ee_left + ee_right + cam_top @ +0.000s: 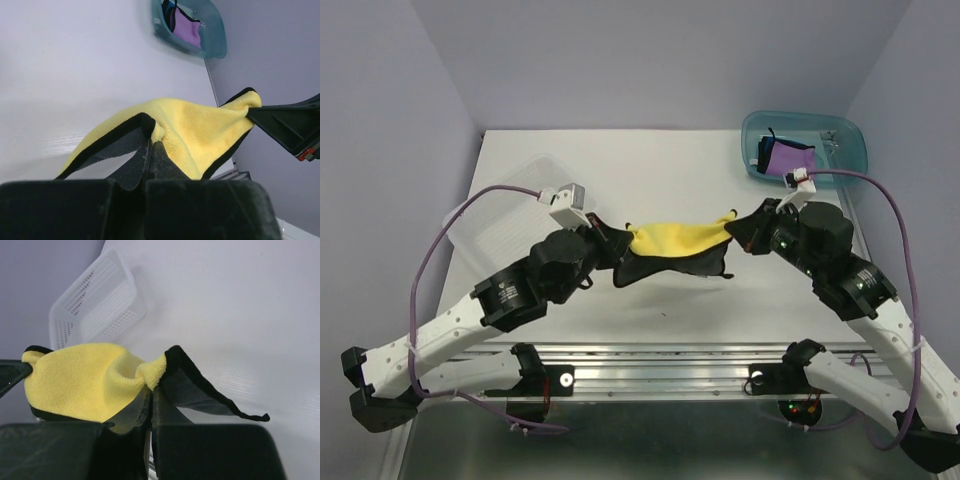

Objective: Fold and stack the towels
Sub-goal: Flatten out the crumpled towel

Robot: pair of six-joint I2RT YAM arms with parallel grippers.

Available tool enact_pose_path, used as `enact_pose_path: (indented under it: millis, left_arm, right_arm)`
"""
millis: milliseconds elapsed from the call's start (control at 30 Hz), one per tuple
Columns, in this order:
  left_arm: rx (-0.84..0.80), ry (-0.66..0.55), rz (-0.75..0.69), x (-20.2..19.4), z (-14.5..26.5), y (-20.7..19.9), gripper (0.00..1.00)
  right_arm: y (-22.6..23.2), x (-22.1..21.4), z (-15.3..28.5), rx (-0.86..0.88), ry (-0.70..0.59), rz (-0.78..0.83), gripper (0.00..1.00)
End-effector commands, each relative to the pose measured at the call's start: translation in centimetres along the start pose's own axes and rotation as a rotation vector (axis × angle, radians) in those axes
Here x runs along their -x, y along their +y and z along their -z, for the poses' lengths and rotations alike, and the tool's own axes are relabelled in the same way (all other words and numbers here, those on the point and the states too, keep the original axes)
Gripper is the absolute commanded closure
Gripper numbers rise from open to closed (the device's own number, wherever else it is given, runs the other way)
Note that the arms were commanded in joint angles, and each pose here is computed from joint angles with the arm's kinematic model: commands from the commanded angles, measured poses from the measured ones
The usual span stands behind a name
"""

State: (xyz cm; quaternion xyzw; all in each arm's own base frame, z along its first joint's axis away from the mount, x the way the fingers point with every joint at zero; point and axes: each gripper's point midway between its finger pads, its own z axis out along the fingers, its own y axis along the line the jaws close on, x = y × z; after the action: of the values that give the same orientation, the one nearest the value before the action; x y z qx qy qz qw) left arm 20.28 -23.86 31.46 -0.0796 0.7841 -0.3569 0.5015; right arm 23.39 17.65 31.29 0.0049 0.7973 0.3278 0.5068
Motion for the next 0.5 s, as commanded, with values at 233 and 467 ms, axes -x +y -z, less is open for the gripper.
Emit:
enact_pose_path:
  millis: [233,467]
  left_arm:
    - [-0.248,0.149,0.106,-2.2,3.9,-2.8,1.0]
    - [-0.273,0.238,0.126,-4.9,3.7,-3.4,1.0]
  right_arm:
    - [2.9,-1.6,6.6,0.139,0.101,-0.115,0.99]
    - [2.0,-2.3,8.1,0.116,0.078,-0.151,0.99]
